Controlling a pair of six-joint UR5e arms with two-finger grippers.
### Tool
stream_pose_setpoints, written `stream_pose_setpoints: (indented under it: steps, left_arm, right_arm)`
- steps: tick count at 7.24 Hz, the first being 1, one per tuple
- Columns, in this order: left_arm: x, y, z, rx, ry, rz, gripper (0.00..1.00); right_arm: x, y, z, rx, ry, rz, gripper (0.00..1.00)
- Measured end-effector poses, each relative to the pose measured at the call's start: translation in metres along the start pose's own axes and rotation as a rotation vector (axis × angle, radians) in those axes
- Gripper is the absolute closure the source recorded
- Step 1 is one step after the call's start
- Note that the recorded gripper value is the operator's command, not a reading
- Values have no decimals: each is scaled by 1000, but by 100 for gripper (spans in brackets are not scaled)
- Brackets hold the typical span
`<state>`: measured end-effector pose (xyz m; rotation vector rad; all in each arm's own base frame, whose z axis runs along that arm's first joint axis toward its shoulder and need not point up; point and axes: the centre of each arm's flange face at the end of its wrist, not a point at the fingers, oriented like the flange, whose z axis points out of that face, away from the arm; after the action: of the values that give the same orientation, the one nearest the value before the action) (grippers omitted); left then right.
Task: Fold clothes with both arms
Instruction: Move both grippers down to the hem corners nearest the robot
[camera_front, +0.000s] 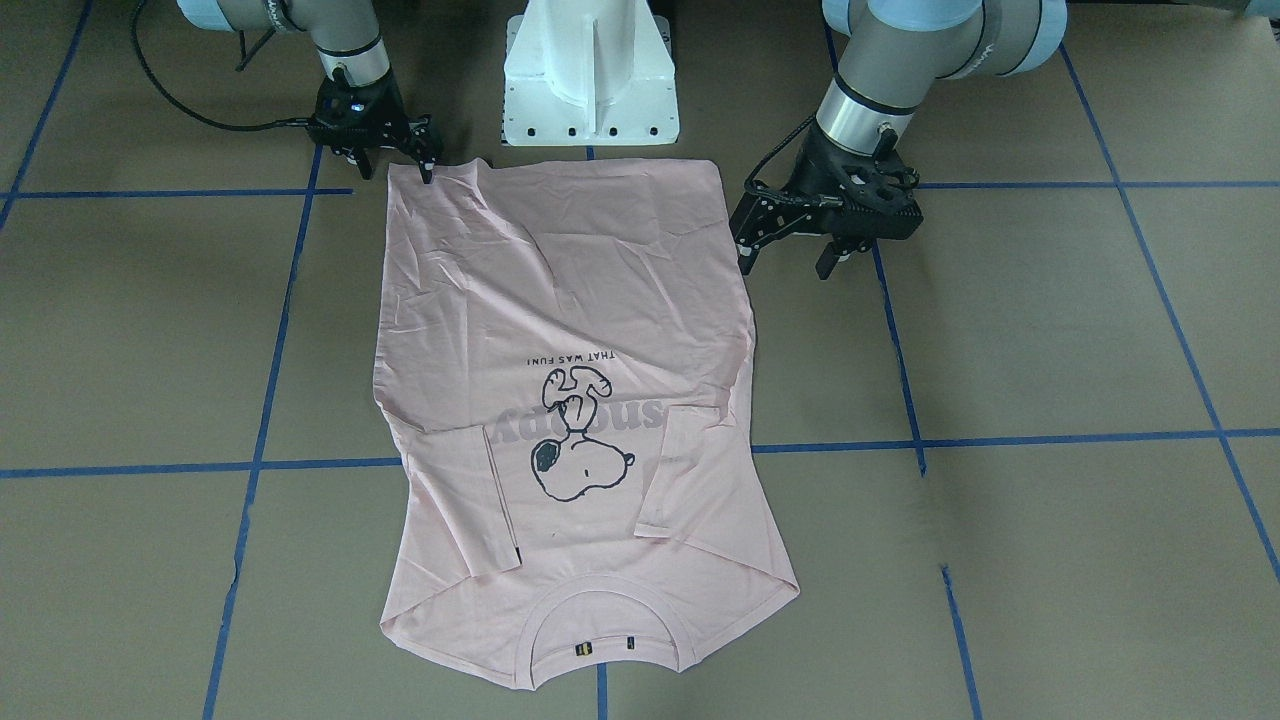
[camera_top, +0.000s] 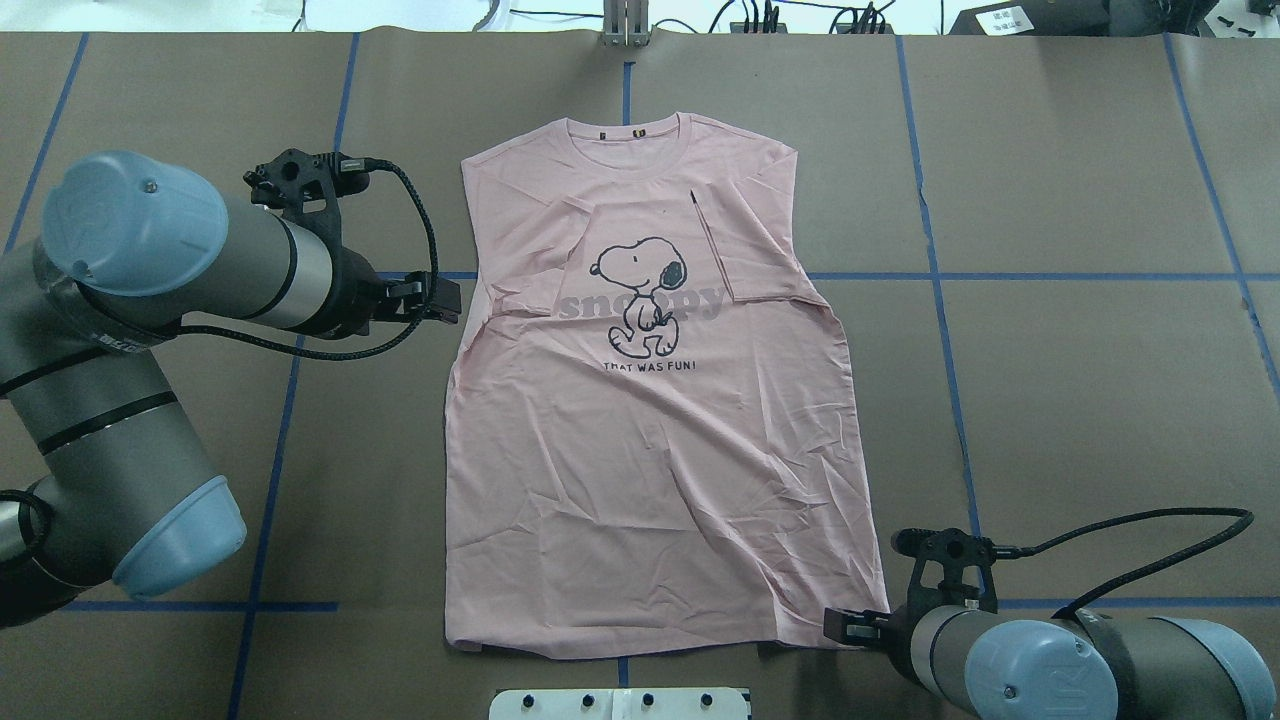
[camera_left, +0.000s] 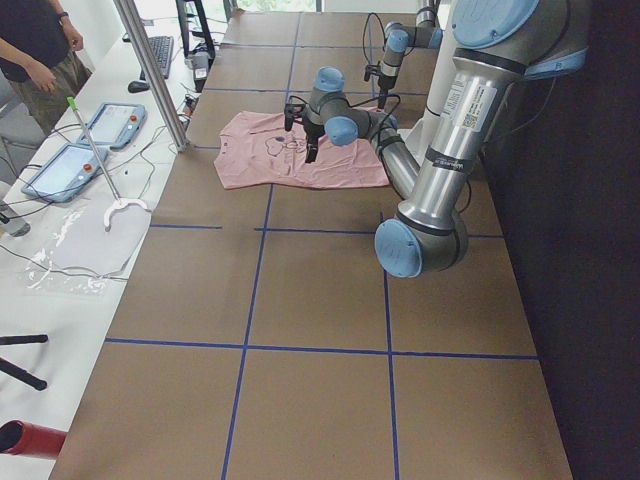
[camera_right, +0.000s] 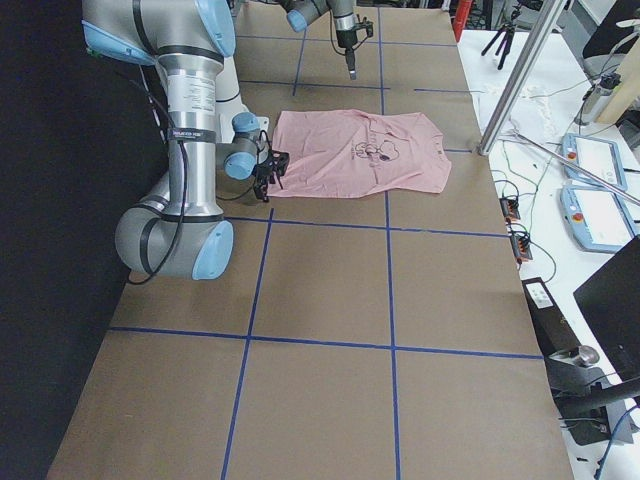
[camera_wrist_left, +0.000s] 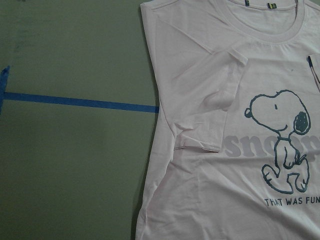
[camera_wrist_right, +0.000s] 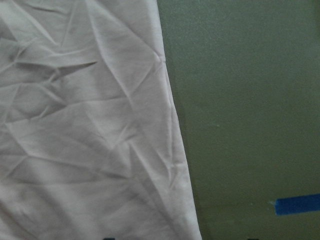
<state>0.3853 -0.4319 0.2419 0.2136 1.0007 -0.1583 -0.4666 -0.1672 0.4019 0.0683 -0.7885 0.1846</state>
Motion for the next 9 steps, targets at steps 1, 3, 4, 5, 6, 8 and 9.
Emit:
stream_pose_setpoints:
  steps: [1, 3, 4, 5, 6, 8, 9]
  left_arm:
    - [0, 0, 0, 0, 0, 0, 0]
    - [-1, 0, 2, -2, -3, 0, 0]
    - [-1, 0, 3, -2, -5, 0, 0]
    - [-1, 0, 4, -2, -6, 0, 0]
    - [-1, 0, 4, -3, -7, 0, 0]
    - [0, 3, 7, -9, -8, 3, 0]
    - [-1, 8, 9, -17, -12, -1, 0]
  right_arm:
    - [0, 0, -1, -5, -1, 1, 90]
    - [-1, -1, -3, -8, -6, 2, 100]
    - [-1, -2, -4, -8, -8, 4, 100]
    - [-1, -5, -6, -7, -11, 8, 100]
    - [-2, -8, -10, -6, -17, 14, 100]
    - [-5, -12, -14, 0, -27, 20, 100]
    - [-8, -14, -17, 3, -37, 23, 100]
